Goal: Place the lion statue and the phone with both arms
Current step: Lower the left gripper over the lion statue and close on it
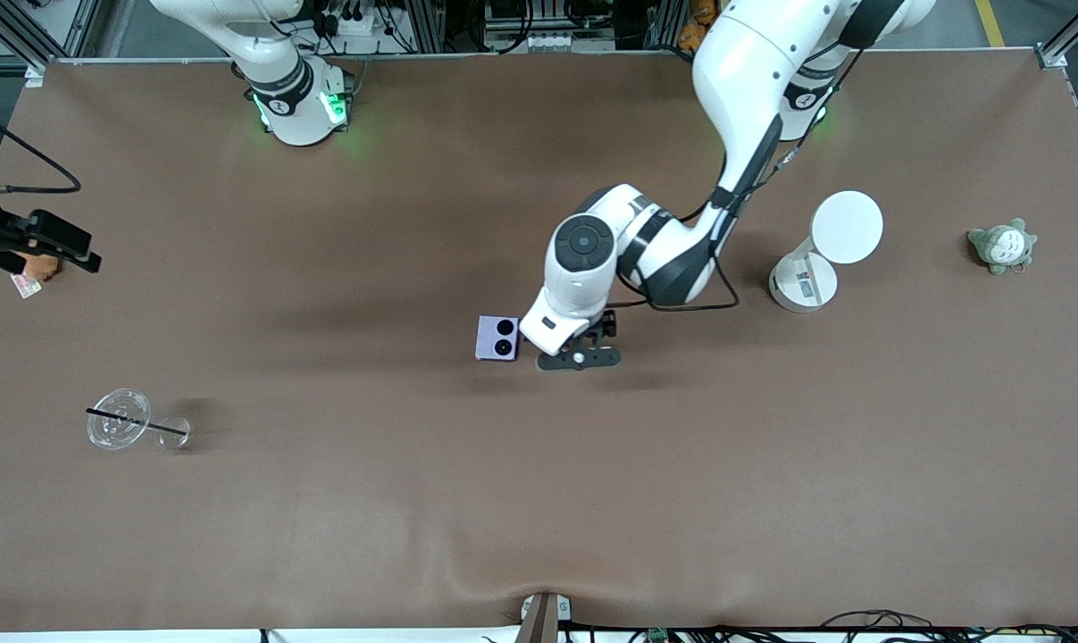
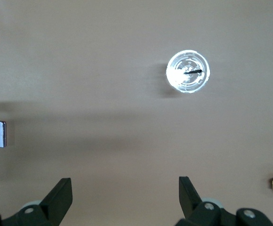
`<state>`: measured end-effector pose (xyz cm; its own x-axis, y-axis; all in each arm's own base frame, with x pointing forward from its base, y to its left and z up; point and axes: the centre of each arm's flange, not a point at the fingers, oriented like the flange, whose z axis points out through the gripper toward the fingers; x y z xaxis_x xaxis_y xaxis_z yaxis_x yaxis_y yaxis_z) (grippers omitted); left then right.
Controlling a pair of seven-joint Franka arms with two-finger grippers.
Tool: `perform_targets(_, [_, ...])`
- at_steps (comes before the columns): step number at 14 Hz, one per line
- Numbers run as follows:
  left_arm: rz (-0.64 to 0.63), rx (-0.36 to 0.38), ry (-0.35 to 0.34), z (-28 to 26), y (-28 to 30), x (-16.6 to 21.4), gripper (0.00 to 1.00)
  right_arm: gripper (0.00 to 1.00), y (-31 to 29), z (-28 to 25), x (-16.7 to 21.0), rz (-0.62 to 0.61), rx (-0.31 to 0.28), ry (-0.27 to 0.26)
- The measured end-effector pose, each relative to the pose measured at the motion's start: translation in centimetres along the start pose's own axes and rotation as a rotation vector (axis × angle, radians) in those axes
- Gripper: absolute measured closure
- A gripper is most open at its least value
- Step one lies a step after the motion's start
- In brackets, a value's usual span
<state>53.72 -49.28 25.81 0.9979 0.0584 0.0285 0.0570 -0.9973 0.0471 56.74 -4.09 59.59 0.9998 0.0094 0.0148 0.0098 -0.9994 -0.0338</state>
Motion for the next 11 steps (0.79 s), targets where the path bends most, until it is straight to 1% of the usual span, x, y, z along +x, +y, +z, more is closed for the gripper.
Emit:
perform_targets(4, [0.006, 0.008, -0.012, 2.1, 0.6, -0.9, 0.01, 0.0, -1.3, 1.0, 0.8, -0.023, 0.0, 0.0])
perform_targets(5, [0.006, 0.012, -0.016, 2.5, 0.6, -1.0, 0.04, 0.0, -1.4, 1.3, 1.0, -0.024, 0.0, 0.001])
perform_targets(6, [0.007, 0.015, -0.02, 3.0, 0.5, -1.1, 0.1, 0.0, -1.3, 1.7, 1.3, -0.024, 0.0, 0.0])
perform_targets(7, [0.007, 0.017, -0.023, 3.5, 0.5, -1.1, 0.1, 0.0, -1.3, 2.1, 1.5, -0.024, 0.0, -0.004])
perform_targets(9, [0.009, 0.026, -0.031, 4.7, 0.4, -1.4, 0.22, 0.0, -1.4, 3.2, 2.0, -0.025, 0.001, -0.018])
perform_targets(11, [0.026, 0.048, -0.027, 6.1, 0.3, -1.6, 0.22, 0.0, -2.1, 4.1, 2.4, -0.038, 0.003, -0.032])
